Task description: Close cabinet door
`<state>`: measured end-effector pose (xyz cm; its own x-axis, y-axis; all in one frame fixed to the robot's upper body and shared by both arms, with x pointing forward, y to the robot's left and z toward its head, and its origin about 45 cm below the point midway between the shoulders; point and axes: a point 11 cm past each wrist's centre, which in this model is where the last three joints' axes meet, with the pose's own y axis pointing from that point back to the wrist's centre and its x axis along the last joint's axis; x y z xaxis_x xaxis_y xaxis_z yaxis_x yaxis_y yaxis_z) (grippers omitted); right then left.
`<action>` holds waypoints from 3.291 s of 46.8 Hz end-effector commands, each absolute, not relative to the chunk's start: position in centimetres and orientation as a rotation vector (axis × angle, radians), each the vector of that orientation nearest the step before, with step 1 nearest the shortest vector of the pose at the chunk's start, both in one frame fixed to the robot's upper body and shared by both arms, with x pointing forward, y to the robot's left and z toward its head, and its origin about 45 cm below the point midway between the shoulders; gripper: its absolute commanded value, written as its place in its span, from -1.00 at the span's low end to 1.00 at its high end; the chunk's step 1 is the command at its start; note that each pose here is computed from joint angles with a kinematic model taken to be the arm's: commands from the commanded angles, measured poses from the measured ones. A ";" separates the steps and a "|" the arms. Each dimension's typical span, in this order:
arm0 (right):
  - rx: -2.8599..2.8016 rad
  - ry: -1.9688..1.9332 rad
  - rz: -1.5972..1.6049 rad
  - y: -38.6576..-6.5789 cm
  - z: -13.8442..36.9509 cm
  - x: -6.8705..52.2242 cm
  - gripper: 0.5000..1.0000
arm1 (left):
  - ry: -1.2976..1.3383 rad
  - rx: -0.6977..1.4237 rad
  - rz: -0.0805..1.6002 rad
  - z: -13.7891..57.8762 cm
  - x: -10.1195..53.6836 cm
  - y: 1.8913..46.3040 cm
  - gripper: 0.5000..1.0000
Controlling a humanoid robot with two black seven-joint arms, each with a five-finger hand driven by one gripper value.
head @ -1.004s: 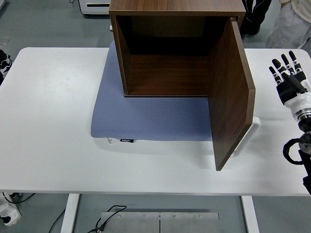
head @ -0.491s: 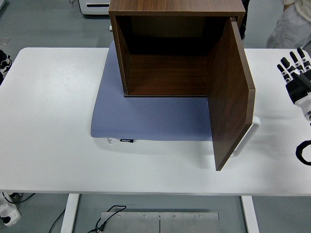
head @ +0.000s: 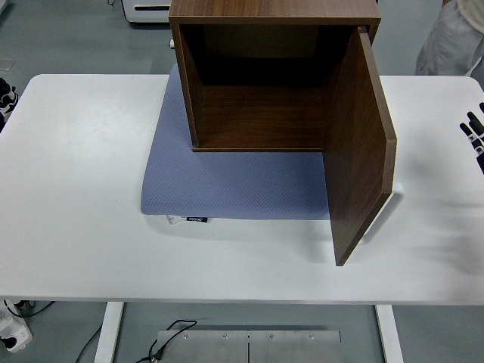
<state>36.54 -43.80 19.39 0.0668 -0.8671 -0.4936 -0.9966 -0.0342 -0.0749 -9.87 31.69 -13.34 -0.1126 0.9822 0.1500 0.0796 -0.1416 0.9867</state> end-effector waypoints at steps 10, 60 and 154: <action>-1.968 1.832 0.461 -45.6 19.0 34.3 1.00 | 1.278 1.313 1.373 -13.3 -9.9 31.7 1.00; -1.997 1.796 0.482 -46.6 18.0 25.5 1.00 | 1.278 1.313 1.373 -13.3 -9.9 31.7 1.00; -2.523 1.176 0.476 -27.3 20.1 26.4 1.00 | 1.278 1.313 1.373 -13.3 -9.9 31.7 1.00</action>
<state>26.28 -27.71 20.06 0.5983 -0.6798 -0.4241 -0.7848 -0.6040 -0.1389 -9.88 31.69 -13.34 -0.1129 0.9822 0.1503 0.0800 -0.1418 0.9867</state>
